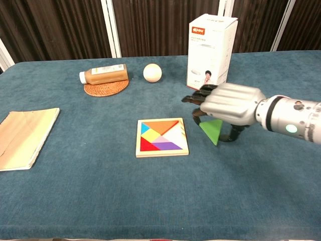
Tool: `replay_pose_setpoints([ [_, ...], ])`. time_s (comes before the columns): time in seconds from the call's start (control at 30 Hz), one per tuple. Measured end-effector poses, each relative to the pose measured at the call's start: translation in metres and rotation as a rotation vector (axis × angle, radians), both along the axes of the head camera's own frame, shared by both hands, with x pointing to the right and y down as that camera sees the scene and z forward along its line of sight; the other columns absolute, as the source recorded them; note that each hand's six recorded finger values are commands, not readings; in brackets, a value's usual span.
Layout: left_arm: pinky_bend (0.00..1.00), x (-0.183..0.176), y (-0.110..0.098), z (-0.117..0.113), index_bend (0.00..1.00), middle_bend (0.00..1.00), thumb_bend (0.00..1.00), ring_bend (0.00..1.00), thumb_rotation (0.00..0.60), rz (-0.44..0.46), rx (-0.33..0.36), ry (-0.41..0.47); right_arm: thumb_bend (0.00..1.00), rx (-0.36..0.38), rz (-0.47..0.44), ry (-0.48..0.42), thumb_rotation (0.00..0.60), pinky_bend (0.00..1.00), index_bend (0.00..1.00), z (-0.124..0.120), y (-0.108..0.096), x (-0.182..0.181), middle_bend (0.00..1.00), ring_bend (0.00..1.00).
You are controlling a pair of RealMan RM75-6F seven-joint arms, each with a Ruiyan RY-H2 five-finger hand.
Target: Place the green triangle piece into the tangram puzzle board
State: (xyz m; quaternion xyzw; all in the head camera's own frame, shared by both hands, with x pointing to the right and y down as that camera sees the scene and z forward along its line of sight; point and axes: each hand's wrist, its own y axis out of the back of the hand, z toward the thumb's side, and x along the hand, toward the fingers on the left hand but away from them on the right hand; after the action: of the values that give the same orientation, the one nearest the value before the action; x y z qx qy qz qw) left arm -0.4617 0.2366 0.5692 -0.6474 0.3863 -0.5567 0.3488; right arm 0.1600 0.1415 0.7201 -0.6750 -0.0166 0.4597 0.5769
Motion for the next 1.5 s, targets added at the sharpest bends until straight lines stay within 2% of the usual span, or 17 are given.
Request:
replay_pose_setpoints([
  [0.27, 0.03, -0.002, -0.001, -0.004, 0.00, 0.00, 0.46, 0.00, 0.600, -0.008, 0.009, 0.010, 0.42, 0.082, -0.067, -0.052, 0.600, 0.00, 0.68, -0.003, 0.002, -0.048, 0.05, 0.00],
  [0.47, 0.03, -0.004, -0.001, -0.009, 0.00, 0.00, 0.46, 0.00, 0.600, -0.007, 0.029, 0.022, 0.42, 0.158, -0.136, -0.013, 0.600, 0.00, 0.68, 0.008, 0.001, -0.072, 0.05, 0.00],
  [0.6, 0.03, -0.007, -0.002, -0.011, 0.00, 0.00, 0.46, 0.00, 0.600, -0.016, 0.039, 0.029, 0.42, 0.182, -0.174, 0.008, 0.600, 0.00, 0.66, 0.015, 0.005, -0.085, 0.05, 0.00],
  [0.93, 0.03, -0.008, -0.002, -0.013, 0.00, 0.00, 0.46, 0.00, 0.600, -0.017, 0.045, 0.033, 0.42, 0.202, -0.232, 0.034, 0.600, 0.00, 0.65, 0.019, 0.018, -0.092, 0.05, 0.00],
  [1.5, 0.03, -0.007, -0.002, -0.011, 0.00, 0.00, 0.46, 0.00, 0.600, -0.016, 0.035, 0.025, 0.42, 0.223, -0.232, 0.063, 0.600, 0.00, 0.60, 0.017, 0.012, -0.086, 0.05, 0.00],
])
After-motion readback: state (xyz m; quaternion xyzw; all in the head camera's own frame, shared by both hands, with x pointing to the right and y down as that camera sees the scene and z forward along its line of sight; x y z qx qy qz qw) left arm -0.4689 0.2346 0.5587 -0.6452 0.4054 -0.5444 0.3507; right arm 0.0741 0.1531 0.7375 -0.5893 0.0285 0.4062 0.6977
